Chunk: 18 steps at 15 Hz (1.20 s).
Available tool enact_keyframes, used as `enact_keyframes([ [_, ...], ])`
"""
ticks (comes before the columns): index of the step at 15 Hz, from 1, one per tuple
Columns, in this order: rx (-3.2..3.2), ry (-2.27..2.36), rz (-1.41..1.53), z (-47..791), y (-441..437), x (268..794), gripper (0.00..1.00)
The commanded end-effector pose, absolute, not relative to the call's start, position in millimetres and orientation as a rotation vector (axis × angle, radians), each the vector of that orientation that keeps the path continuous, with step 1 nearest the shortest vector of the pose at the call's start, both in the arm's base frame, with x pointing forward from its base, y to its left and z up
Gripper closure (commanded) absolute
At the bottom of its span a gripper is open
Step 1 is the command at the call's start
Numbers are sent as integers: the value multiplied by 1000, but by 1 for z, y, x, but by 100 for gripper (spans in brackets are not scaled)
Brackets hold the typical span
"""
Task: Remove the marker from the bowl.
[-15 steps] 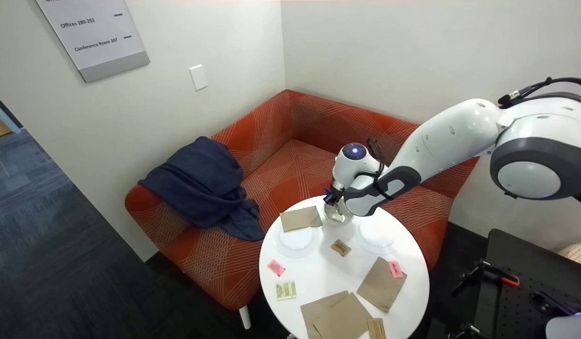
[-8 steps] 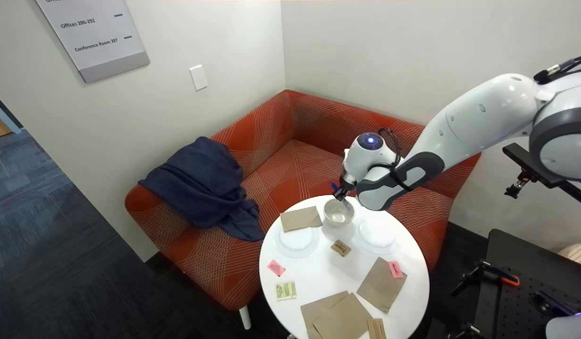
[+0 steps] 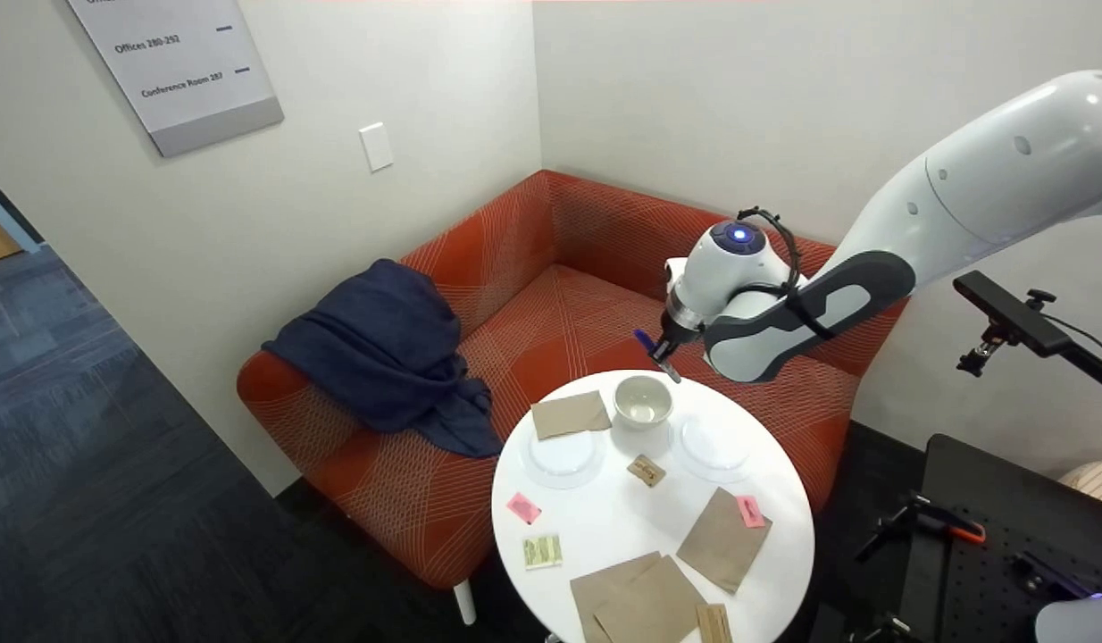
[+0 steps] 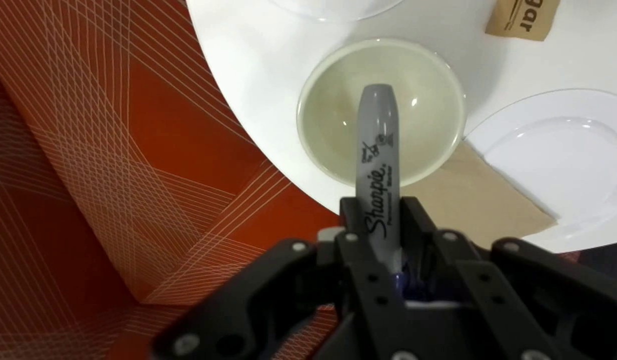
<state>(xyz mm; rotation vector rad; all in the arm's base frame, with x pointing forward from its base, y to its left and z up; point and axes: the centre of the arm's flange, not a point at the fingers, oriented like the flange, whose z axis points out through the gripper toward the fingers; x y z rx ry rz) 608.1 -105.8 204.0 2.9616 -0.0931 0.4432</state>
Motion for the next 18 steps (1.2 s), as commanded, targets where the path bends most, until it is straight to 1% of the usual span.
enact_keyframes([
  [1,2983,105,428,227,-92,585,94],
  [7,3001,360,363,218,-44,580,94],
  [10,3022,407,311,210,-25,574,94],
  [18,3032,575,55,193,-3,561,94],
])
